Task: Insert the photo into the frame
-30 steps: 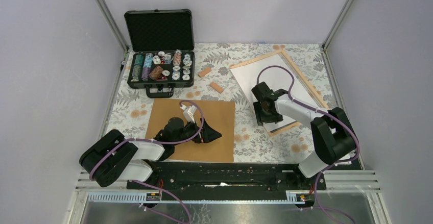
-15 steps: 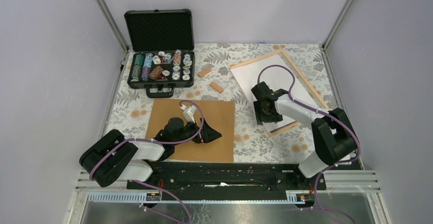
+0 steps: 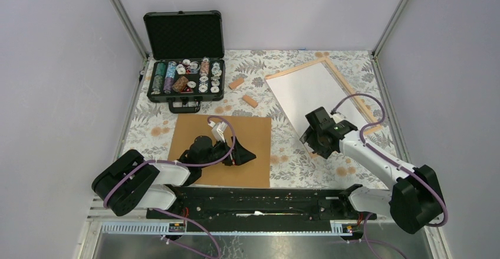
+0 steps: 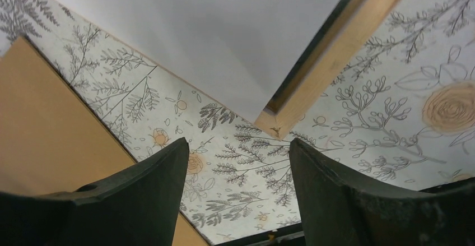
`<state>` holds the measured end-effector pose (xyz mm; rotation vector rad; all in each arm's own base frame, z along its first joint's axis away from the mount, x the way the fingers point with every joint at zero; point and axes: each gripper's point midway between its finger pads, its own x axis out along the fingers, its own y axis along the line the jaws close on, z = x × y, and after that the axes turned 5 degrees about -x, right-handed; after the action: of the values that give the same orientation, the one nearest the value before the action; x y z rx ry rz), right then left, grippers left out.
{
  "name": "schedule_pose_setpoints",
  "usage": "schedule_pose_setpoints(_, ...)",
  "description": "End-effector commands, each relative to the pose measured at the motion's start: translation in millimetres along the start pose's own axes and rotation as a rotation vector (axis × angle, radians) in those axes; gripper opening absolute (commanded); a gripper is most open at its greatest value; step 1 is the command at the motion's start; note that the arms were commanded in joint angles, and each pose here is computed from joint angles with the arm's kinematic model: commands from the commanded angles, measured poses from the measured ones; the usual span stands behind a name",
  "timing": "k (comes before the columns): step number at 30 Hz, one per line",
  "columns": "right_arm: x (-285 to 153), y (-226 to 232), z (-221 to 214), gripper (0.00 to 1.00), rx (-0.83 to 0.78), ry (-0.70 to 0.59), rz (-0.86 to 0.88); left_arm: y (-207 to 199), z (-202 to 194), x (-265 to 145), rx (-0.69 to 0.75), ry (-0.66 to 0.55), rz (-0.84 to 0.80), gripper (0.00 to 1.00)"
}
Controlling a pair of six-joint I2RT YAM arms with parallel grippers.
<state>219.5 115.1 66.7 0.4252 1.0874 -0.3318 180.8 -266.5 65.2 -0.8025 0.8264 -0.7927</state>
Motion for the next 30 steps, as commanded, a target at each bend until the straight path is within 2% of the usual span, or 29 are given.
schedule_pose_setpoints(1,1,5,7,0.73,0.248,-0.052,0.014,-19,10,2,0.043,-0.03,-0.078,0.99)
schedule_pose_setpoints(17,21,-9,18,0.73,0.3,-0.153,-0.064,-19,10,0,0.046,-0.039,-0.077,0.99)
schedule_pose_setpoints(30,47,-10,8,0.72,0.308,-0.134,-0.094,-19,10,0,0.047,-0.036,-0.077,0.99)
